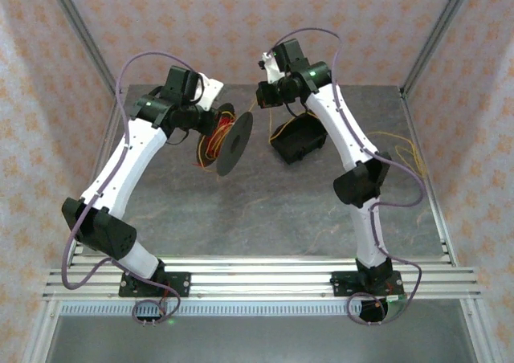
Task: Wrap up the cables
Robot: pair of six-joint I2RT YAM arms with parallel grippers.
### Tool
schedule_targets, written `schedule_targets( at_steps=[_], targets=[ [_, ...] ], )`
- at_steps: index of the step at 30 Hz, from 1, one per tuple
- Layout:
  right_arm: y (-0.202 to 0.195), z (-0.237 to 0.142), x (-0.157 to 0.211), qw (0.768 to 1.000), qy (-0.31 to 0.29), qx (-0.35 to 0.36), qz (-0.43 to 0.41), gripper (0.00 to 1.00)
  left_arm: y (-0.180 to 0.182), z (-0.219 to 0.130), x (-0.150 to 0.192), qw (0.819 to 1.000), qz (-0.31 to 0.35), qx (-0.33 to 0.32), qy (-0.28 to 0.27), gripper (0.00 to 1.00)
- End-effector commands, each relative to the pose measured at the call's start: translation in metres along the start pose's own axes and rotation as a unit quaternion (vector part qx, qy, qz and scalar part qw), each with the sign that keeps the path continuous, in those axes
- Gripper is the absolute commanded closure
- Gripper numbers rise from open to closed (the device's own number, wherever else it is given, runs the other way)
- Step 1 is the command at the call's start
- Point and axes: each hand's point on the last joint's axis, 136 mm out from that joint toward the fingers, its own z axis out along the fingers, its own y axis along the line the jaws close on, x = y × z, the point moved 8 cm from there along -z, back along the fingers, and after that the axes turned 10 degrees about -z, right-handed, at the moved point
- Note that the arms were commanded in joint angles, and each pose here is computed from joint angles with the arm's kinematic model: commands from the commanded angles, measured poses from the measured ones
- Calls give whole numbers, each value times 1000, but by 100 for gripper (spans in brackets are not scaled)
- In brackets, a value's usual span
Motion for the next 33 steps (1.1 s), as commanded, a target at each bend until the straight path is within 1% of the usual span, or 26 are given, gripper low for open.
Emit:
schedule_targets(
  at_steps=[1,5,8,12,16,17,19,21,22,23,25,29,30,33],
  targets=[
    [-32,13,7,999,10,29,17,100,-7,-53,-6,998,5,50,-34,100],
    [-32,37,22,999,33,-15,33,100,0,-69,-20,992,-49,95,-66,100],
    [-30,45,28,998,35,-36,43,100,6,-77,-27,986,-78,120,-83,100],
    [-30,44,29,998,30,-36,44,100,14,-85,-32,979,-109,143,-95,100],
    [-28,38,26,998,23,-41,41,100,23,-90,-34,973,-136,153,-106,100],
    [-26,36,24,998,20,-46,40,100,25,-91,-35,970,-146,164,-109,100],
    [-22,31,20,997,11,-62,39,100,25,-93,-36,969,-149,164,-113,100],
    [-16,21,14,996,-4,-75,41,88,26,-93,-36,970,-150,160,-109,100],
    [-13,12,9,996,-17,-80,41,79,27,-94,-36,971,-149,154,-108,100],
    [-9,4,4,995,-29,-87,38,72,27,-94,-35,972,-147,152,-106,100],
    [-3,-14,-5,993,-52,-96,36,61,27,-96,-36,972,-148,146,-107,100],
    [9,-49,-16,989,-93,-114,26,49,27,-102,-36,973,-149,136,-108,100],
    [11,-56,-17,988,-100,-117,24,46,27,-104,-37,974,-149,134,-109,100],
    [20,-78,-16,983,-119,-137,9,35,26,-107,-37,974,-151,129,-109,100]
  ],
)
